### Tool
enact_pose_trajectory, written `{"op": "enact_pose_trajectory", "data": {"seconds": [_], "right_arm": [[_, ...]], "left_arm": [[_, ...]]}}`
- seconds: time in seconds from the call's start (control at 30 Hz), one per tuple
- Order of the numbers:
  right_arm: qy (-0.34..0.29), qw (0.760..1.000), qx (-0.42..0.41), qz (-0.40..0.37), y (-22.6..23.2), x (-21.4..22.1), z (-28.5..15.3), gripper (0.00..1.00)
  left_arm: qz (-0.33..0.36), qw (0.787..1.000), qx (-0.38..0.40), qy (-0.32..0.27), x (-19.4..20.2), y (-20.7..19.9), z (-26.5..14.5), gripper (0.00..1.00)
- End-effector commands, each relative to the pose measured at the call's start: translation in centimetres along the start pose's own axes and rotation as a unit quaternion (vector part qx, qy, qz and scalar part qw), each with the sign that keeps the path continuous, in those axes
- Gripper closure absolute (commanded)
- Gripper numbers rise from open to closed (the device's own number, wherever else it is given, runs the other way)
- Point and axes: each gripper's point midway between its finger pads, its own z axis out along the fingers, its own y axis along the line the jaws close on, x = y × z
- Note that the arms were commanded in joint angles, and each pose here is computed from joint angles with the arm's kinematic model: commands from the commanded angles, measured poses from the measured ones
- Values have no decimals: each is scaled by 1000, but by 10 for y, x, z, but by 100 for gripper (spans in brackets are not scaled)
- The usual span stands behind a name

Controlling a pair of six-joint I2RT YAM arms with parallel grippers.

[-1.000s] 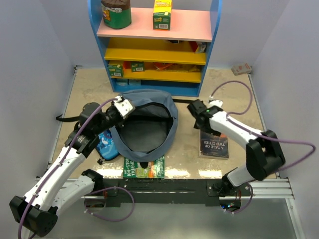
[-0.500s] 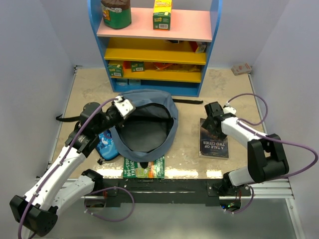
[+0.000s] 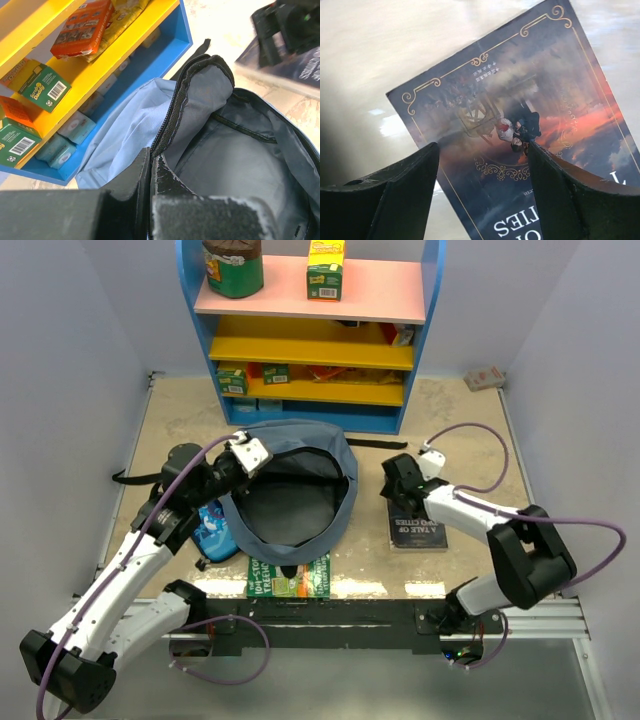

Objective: Pack the student bag
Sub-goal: Adjust the book at the center of the board, then pick up the book from the center of the board.

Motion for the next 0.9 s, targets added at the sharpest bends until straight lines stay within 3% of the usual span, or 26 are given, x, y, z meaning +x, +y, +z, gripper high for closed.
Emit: {"op": "enact_pose_trajectory", "data": {"seconds": [0.0, 0.13, 0.27, 0.37, 0.5, 0.67, 0.77, 0.87], "right_arm": [[213, 972, -95, 19, 49, 117, -14, 28], [209, 973, -95, 18, 58, 112, -23, 28], [162, 977, -131, 45, 79, 65, -46, 27], [96, 989, -109, 18, 76, 24, -56, 24], [55, 991, -104, -60, 64, -3, -78, 24], [35, 971, -159, -178, 77, -17, -100, 31], [20, 947, -157, -281, 78, -20, -108, 32], [16, 906, -172, -385, 83, -6, -112, 31]], "left_arm": [[32, 998, -16, -46, -37, 12, -5, 99], [35, 998, -19, -41, -34, 13, -6, 99], [36, 998, -20, -43, -32, 13, -6, 99], [34, 998, -19, -46, -33, 11, -7, 99], [36, 998, -31, -43, -32, 16, -9, 99], [19, 994, -107, -21, -27, 43, -15, 97], [1, 990, -143, -5, -19, 52, -21, 97], [-5, 990, -143, 2, -13, 49, -24, 96]]}}
